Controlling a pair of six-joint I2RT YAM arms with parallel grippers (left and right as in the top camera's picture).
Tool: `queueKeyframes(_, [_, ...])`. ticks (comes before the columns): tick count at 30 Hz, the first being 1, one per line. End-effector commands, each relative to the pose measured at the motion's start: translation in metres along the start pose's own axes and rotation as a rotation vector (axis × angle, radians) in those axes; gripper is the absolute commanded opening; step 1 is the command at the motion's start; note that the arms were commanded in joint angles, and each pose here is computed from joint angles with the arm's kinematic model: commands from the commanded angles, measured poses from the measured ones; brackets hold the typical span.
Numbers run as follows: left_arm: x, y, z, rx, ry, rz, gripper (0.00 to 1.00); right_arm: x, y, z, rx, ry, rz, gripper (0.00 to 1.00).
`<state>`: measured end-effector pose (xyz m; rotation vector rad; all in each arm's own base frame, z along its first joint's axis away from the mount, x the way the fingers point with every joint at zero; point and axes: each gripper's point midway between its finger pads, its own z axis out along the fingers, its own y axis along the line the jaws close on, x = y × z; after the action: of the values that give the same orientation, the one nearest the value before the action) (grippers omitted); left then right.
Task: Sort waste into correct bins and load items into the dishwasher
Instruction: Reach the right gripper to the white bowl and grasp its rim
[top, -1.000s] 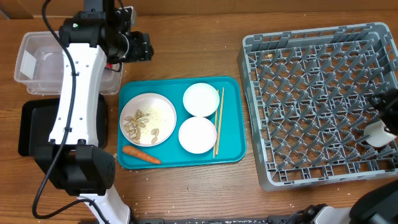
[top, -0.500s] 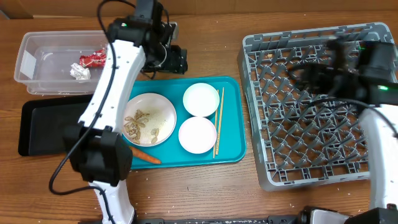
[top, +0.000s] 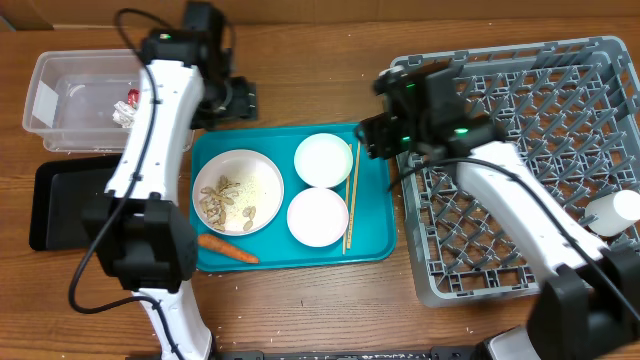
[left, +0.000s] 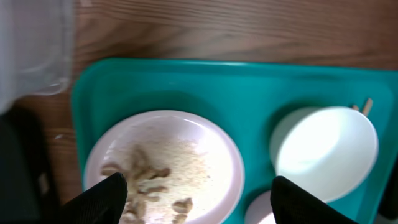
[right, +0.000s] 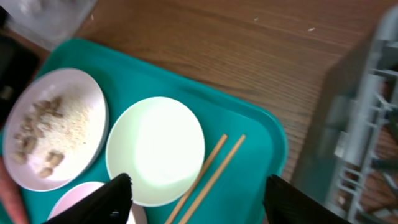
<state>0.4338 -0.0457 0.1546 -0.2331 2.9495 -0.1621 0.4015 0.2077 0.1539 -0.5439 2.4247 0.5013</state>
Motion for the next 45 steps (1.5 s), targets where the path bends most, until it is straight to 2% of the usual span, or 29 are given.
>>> queueKeyframes(1, [-0.007, 0.025, -0.005, -0.034, -0.016, -0.094, 0.76, 0.002, 0.000, 0.026, 0.072, 0.023, -0.022, 0.68])
queueKeyframes(8, [-0.010, 0.044, -0.007, -0.043, -0.020, -0.138, 0.76, 0.030, -0.001, 0.070, 0.115, 0.109, 0.019, 0.66])
queueKeyframes(10, [-0.010, 0.045, -0.007, -0.043, -0.021, -0.139, 0.76, 0.037, -0.002, 0.077, 0.118, 0.130, 0.045, 0.61])
queueKeyframes(16, [-0.010, 0.044, -0.007, -0.042, -0.021, -0.139, 0.76, 0.053, 0.004, 0.091, 0.077, 0.180, 0.072, 0.57])
queueKeyframes(19, [-0.010, 0.045, -0.007, -0.043, -0.021, -0.139, 0.77, 0.055, 0.004, 0.093, 0.078, 0.189, 0.072, 0.47])
queueKeyframes(23, [-0.010, 0.044, -0.007, -0.043, -0.021, -0.139, 0.77, 0.060, 0.003, 0.094, 0.079, 0.199, 0.079, 0.46])
queueKeyframes(28, [-0.010, 0.044, -0.007, -0.042, -0.020, -0.139, 0.77, 0.064, 0.003, 0.096, 0.082, 0.209, 0.101, 0.31])
queueKeyframes(33, [-0.010, 0.044, -0.007, -0.042, -0.020, -0.139, 0.77, 0.069, 0.005, 0.097, 0.078, 0.227, 0.123, 0.27])
queueKeyframes(45, [-0.010, 0.044, -0.007, -0.042, -0.020, -0.139, 0.77, 0.071, 0.005, 0.096, 0.092, 0.231, 0.233, 0.04])
